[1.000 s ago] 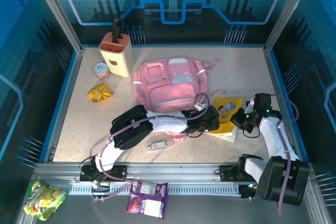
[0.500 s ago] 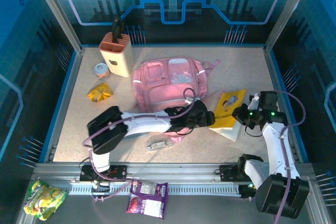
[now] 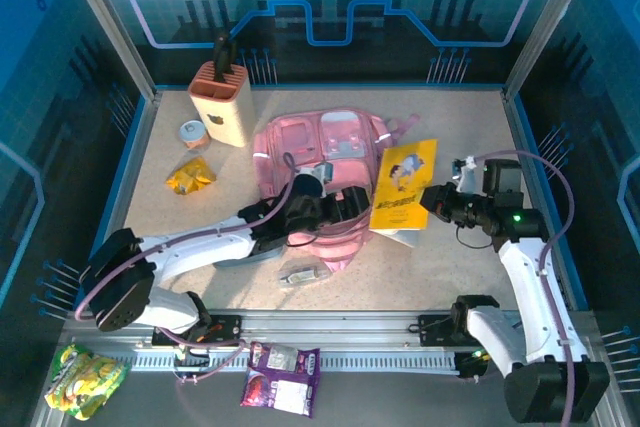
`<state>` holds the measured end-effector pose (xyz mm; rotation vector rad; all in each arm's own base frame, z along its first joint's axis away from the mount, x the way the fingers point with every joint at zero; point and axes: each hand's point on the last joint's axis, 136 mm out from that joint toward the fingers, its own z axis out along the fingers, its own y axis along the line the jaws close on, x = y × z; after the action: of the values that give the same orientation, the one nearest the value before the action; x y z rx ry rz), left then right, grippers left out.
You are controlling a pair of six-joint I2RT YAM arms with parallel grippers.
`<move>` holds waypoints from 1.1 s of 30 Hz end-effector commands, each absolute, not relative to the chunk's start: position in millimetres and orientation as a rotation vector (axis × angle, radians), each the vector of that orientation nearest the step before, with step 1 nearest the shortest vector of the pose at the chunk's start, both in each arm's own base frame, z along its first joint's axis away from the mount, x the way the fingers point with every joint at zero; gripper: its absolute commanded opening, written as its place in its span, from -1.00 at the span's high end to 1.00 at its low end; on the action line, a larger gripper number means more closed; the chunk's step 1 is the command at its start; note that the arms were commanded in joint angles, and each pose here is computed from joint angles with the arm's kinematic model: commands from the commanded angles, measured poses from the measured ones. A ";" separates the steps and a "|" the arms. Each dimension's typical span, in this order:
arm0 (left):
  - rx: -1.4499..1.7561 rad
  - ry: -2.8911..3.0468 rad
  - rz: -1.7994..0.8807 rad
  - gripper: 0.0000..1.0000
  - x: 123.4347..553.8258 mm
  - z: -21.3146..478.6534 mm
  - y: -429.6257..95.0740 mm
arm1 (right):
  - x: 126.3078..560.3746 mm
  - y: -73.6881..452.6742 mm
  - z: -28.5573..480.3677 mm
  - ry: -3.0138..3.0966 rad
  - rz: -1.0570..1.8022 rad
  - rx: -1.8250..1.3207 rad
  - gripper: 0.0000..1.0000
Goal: Pack the student bag
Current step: Pick up the book from the middle-right of the table.
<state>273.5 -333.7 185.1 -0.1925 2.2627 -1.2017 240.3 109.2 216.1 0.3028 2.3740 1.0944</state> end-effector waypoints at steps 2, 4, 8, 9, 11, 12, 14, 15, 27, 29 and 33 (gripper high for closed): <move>-0.119 2.159 -1.369 -0.84 273.2 212.6 -322.7 | 244.4 152.2 271.2 2.208 1.317 0.027 0.86; -0.150 2.160 -1.360 -0.84 277.0 210.4 -311.7 | 242.5 166.7 283.2 2.167 1.374 -0.044 0.84; -0.136 2.062 -1.422 -0.77 281.3 222.6 -307.4 | 241.2 188.7 291.3 2.140 1.427 -0.123 0.83; -0.124 2.040 -1.441 -0.75 281.1 227.6 -308.7 | 241.2 192.8 292.8 2.135 1.444 -0.138 0.83; -0.087 2.005 -1.480 -0.65 278.7 237.1 -312.7 | 243.2 196.9 293.0 2.135 1.463 -0.143 0.83; -0.069 1.986 -1.500 -0.60 277.3 242.3 -314.5 | 244.1 197.5 293.6 2.131 1.470 -0.144 0.83; -0.051 1.958 -1.526 -0.48 275.5 250.4 -315.5 | 245.1 198.5 293.6 2.121 1.476 -0.145 0.83; -0.050 1.946 -1.534 -0.42 274.7 253.1 -314.9 | 245.6 198.4 291.2 2.121 1.475 -0.143 0.83; -0.047 1.884 -1.546 0.56 271.3 268.7 -308.6 | 255.2 194.7 260.0 2.199 1.423 -0.130 0.71; -0.047 1.882 -1.538 0.79 271.9 270.1 -307.9 | 255.8 193.4 256.9 2.212 1.410 -0.132 0.62; -0.041 1.869 -1.533 0.93 272.1 276.9 -307.0 | 255.4 184.2 244.8 2.258 1.352 -0.113 0.15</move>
<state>277.9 -305.2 241.1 -0.1093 1.9791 -1.4774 256.6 188.2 244.7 -0.0676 2.2651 1.3773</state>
